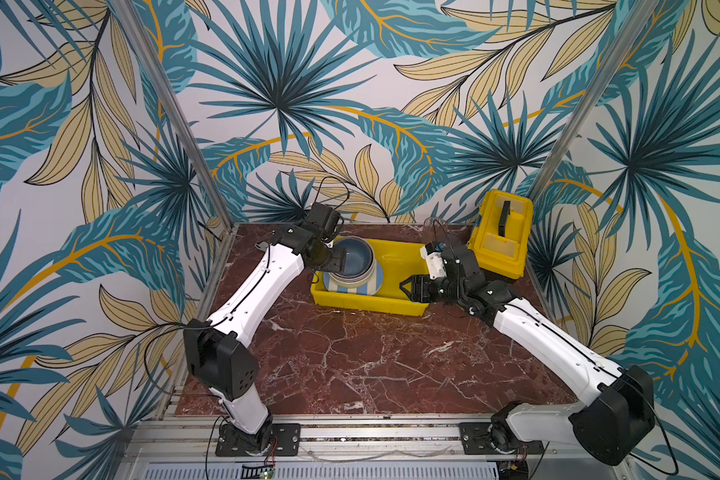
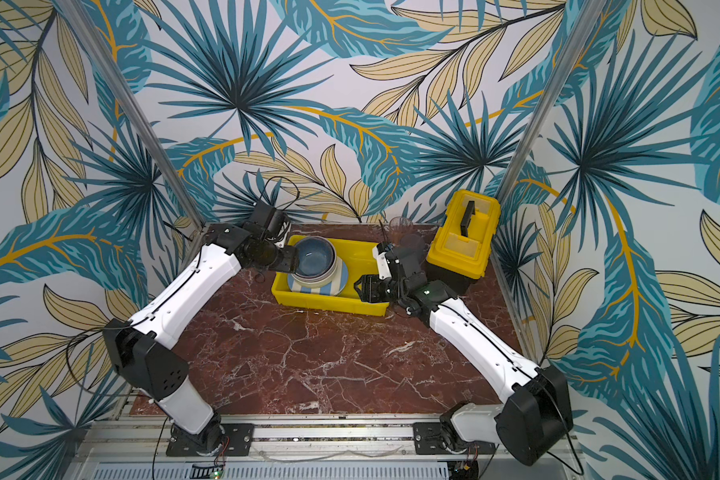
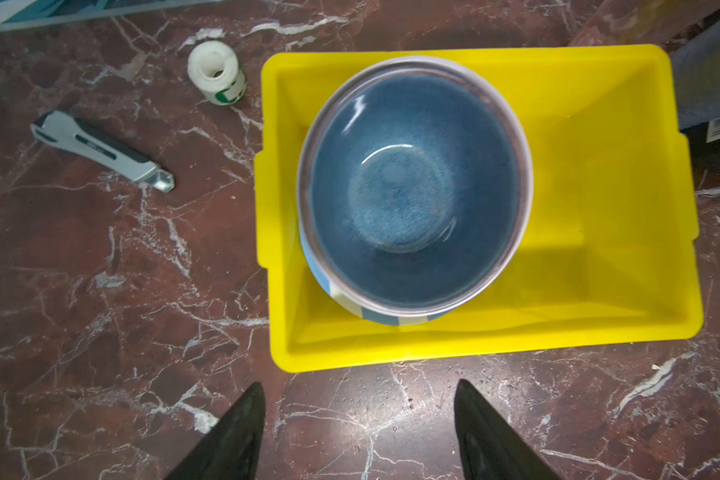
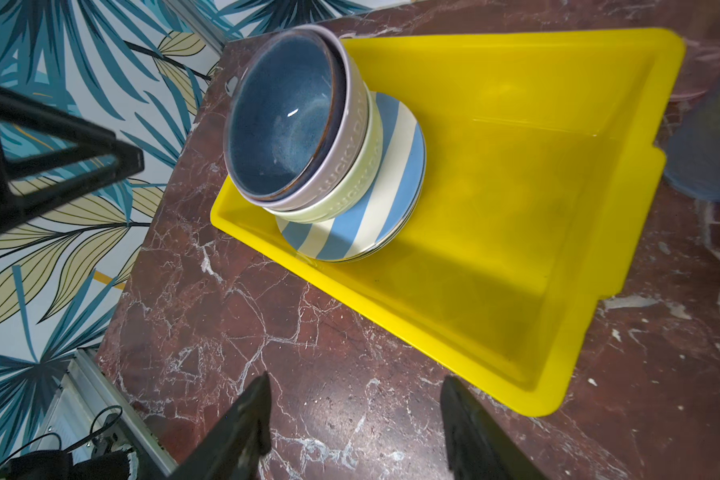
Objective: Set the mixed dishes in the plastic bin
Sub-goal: 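Open the left gripper and draw it back while the right gripper moves toward the cups, then move the right gripper over the clear blue cup and lower it inside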
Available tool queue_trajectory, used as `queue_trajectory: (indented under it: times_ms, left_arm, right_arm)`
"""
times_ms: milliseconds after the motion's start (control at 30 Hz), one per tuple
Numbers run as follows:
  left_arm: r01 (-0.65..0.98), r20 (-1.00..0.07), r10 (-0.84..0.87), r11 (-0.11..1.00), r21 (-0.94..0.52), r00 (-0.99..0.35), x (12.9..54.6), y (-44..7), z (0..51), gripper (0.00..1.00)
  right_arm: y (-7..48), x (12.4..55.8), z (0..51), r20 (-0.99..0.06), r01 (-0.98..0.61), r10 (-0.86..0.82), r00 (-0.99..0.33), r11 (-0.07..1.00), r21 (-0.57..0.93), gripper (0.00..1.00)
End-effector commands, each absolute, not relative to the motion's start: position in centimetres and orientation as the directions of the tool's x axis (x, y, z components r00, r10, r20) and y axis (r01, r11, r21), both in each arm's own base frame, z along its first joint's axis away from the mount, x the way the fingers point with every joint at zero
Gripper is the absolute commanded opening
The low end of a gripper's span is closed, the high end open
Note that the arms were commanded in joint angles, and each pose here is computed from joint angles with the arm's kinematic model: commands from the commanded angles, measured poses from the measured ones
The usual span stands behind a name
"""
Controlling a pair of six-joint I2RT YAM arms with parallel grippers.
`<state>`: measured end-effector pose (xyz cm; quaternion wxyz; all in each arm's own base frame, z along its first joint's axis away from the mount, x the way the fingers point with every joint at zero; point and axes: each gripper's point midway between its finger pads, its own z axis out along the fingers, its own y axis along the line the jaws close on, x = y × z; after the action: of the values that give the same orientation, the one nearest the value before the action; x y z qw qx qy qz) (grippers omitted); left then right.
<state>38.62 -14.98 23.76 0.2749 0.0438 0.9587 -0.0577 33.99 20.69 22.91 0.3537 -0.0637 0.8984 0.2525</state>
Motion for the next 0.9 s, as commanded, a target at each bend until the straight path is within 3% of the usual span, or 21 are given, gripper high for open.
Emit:
queue_trajectory:
  times_ms: [0,500,867]
  left_arm:
    - [0.051,-0.621,-0.038,0.991,-0.126,-0.783,38.7,-12.9,25.4,0.75]
    - [-0.154,-0.580,-0.242,0.968,-0.198,-0.778,36.0,-6.6,20.9,0.74]
    - [-0.136,-0.488,-0.293,0.933,-0.332,-0.822,37.5,-7.2,17.6,0.63]
  right_arm:
    - [19.1,34.8,23.1,-0.670,-0.260,0.048,-0.741,0.899,0.351,0.66]
    - [11.1,40.8,24.1,-0.643,-0.128,-0.066,-0.763,0.991,0.049,0.57]
    - [9.6,43.4,23.1,-0.621,-0.058,-0.026,-0.784,0.998,0.031,0.53]
